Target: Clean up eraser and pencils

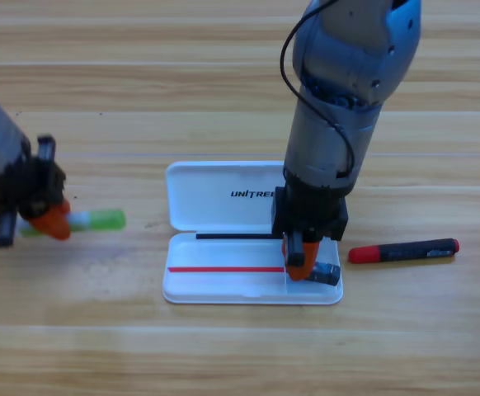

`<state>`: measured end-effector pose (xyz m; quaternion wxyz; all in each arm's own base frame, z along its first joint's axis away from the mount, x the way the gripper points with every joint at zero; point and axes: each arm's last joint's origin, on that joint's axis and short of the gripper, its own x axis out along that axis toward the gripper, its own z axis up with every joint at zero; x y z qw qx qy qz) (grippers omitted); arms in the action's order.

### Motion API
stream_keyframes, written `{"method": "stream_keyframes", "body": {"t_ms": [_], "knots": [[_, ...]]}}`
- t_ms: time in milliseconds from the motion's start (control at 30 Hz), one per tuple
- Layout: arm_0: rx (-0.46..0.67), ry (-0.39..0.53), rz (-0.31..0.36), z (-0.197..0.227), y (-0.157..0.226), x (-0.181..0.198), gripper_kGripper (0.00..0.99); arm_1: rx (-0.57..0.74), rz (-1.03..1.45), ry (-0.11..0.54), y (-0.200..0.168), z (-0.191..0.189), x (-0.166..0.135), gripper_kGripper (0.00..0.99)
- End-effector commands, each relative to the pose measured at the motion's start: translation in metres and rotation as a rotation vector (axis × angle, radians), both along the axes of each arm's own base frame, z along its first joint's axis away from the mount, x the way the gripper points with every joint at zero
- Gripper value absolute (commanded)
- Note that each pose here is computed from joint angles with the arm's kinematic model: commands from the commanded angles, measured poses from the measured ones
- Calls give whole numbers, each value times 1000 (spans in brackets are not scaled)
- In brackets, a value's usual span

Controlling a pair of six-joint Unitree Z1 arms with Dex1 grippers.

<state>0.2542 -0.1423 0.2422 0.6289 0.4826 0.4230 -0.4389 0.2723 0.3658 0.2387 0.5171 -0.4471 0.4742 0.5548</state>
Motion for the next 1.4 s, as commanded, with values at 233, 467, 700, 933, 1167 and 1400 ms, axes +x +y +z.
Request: {"method": "stream_keyframes", "body": {"t_ms": [233,467,700,933,1167,1400], "knots": [[-82,-49,-165,68,-46,-43,0,-76,37,7,12,-49,9,0],[-77,-18,-186,59,-66,-42,0,-64,38,-7,10,-49,14,0],[-67,-1,-189,53,-70,-40,0,-49,35,-15,5,-36,10,896],[-63,14,-189,49,-71,-39,0,129,22,-128,-40,73,-21,990],[-74,50,-212,40,-82,-38,0,218,-23,-207,-132,139,-78,990],[-44,156,-265,4,-113,-27,0,104,-189,-147,-171,86,-42,990]]}}
